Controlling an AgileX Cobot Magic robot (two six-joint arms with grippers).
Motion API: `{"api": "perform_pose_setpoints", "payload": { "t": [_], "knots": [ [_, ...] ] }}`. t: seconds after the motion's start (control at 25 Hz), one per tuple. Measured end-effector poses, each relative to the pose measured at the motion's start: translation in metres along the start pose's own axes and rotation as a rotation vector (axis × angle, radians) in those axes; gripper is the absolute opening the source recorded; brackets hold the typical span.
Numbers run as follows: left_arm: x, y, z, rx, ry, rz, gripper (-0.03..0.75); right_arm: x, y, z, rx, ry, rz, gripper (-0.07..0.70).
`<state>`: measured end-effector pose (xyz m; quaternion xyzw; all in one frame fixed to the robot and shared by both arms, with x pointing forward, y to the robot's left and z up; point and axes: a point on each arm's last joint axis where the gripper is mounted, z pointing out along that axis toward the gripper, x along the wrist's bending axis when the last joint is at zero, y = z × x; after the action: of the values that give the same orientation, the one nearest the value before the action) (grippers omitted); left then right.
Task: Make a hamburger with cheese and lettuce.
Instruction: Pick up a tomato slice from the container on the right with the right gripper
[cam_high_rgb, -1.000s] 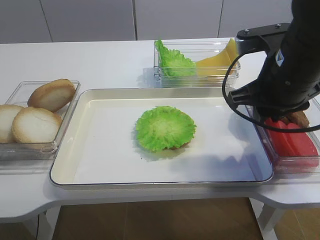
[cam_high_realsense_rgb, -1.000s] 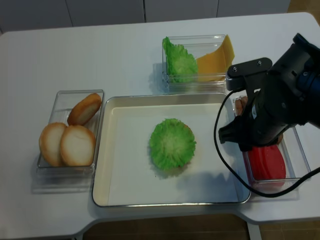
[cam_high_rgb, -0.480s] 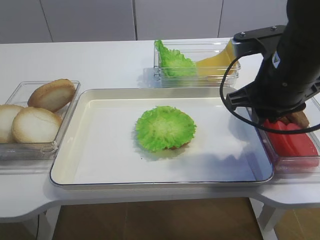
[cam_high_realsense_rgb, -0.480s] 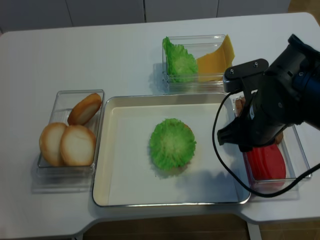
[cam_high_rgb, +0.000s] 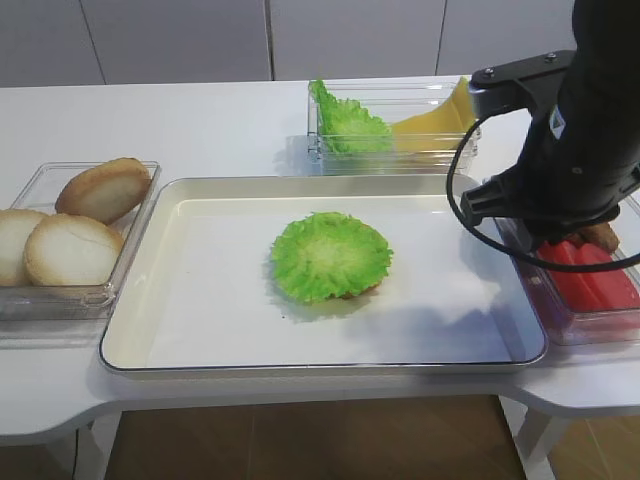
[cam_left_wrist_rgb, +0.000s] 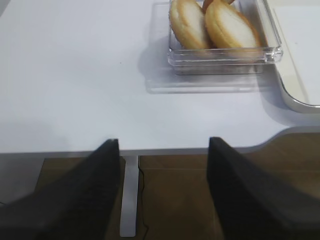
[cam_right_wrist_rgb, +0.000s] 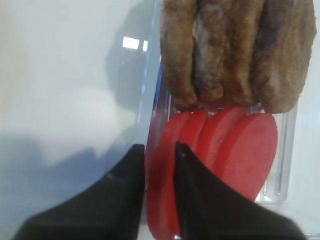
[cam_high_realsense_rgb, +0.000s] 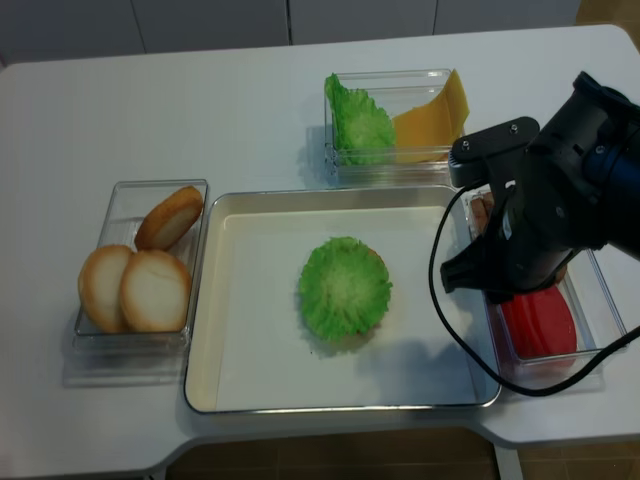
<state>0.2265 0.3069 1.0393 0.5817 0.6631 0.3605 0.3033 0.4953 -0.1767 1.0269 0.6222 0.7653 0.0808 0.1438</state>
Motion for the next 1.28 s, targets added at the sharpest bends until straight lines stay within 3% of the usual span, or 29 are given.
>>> {"api": "perform_pose_setpoints", "payload": {
  "t": [0.36, 0.76, 1.28],
  "knots": [
    [0.0, 0.0, 0.0, 0.0, 0.0, 0.0, 0.416, 0.0, 0.0, 0.0, 0.006, -0.006, -0.002, 0.083],
    [0.0, 0.0, 0.0, 0.0, 0.0, 0.0, 0.416, -0.001, -0.001, -0.001, 0.007, -0.007, -0.002, 0.078],
    [0.0, 0.0, 0.0, 0.0, 0.0, 0.0, 0.416, -0.006, -0.005, -0.023, -0.052, 0.018, 0.035, 0.077]
  ]
}}
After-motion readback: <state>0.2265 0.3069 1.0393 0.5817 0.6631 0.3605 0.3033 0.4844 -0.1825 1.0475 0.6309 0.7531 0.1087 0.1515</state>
